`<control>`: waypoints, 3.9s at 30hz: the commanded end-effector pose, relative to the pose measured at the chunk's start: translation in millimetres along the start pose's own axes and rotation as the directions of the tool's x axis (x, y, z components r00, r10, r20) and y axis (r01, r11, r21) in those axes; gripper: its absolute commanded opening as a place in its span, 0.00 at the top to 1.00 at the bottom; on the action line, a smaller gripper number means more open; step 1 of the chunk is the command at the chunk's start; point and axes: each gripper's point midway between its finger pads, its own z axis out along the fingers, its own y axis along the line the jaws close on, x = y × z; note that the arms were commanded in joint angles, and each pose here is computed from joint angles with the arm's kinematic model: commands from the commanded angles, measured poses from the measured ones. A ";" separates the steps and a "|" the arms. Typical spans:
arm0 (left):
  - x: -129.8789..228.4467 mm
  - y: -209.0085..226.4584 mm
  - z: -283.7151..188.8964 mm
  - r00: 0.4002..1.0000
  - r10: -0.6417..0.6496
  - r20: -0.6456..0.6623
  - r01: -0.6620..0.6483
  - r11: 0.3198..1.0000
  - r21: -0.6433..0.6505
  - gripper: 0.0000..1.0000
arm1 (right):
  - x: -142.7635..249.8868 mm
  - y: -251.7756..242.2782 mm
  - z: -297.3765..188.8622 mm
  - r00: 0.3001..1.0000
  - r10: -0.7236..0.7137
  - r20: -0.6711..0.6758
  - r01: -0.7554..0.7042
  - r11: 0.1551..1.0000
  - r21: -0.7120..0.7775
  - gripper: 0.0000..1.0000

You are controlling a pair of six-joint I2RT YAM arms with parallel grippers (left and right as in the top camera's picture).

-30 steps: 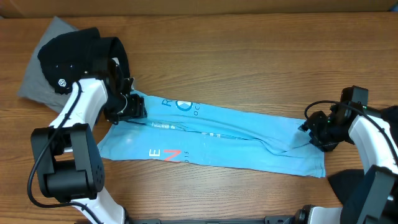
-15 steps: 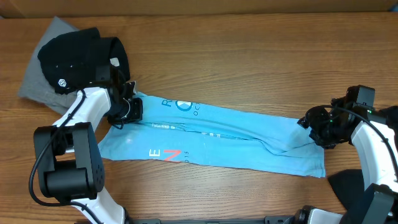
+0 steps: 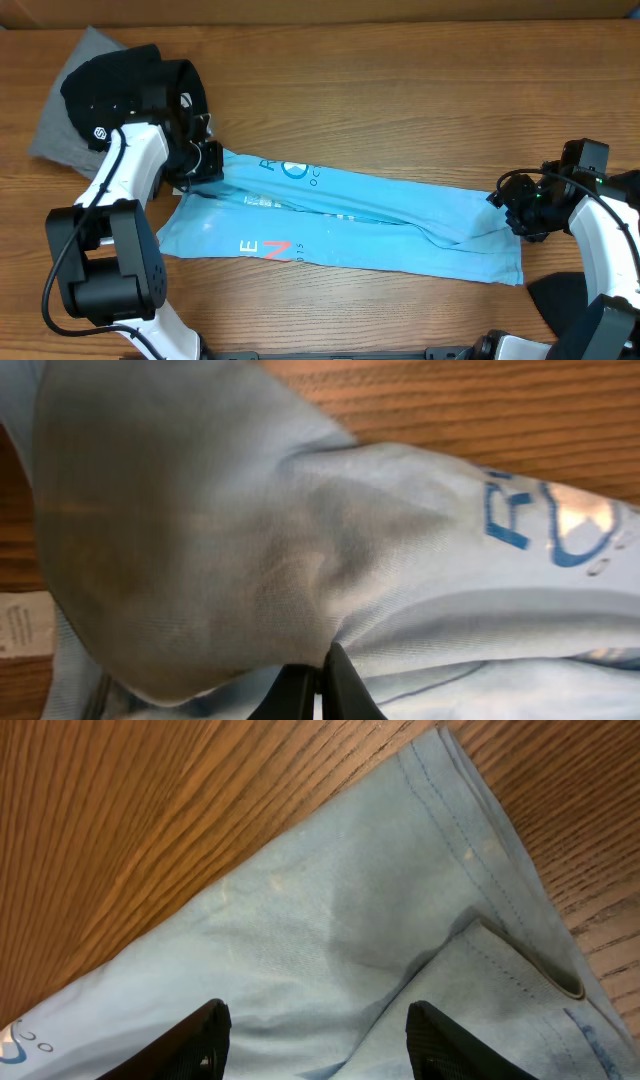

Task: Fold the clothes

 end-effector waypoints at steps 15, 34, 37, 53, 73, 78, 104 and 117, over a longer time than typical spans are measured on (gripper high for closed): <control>47.9 25.6 -6.5 0.981 -0.080 -0.178 0.052 0.987 -0.154 0.50 | -25.7 -16.9 -13.2 0.992 0.063 0.110 -0.070 0.996 0.058 0.27; 24.1 28.1 -3.5 0.996 -0.010 -0.091 -0.004 0.988 -0.153 0.75 | 1.2 -75.6 29.1 0.975 0.152 -0.163 -0.127 0.980 0.155 0.11; 23.7 28.1 -3.4 0.996 -0.010 -0.090 -0.004 0.988 -0.153 0.72 | 4.5 -76.8 36.2 0.971 0.133 -0.197 -0.104 0.983 0.149 0.11; 23.4 27.7 -3.4 0.996 -0.009 -0.089 -0.005 0.988 -0.152 0.65 | -8.3 -68.9 35.2 0.977 0.090 -0.195 -0.068 0.991 0.114 0.32; 22.6 27.2 -3.2 0.996 -0.008 -0.085 -0.005 0.989 -0.149 0.63 | 7.1 -54.8 36.8 0.971 0.056 -0.232 -0.039 0.996 0.080 0.56; 22.5 27.2 -3.2 0.996 -0.008 -0.085 -0.005 0.989 -0.149 0.63 | 2.5 -51.0 42.0 0.978 0.034 -0.207 -0.021 0.998 0.063 0.69; 22.7 27.2 -3.2 0.996 -0.008 -0.086 -0.005 0.989 -0.149 0.62 | -32.8 -50.4 11.8 0.988 0.074 -0.137 -0.067 0.996 0.052 0.96; 22.6 27.2 -3.2 0.996 -0.008 -0.085 -0.005 0.989 -0.149 0.62 | -33.7 -42.4 9.4 0.990 0.044 -0.134 -0.043 0.999 0.005 0.96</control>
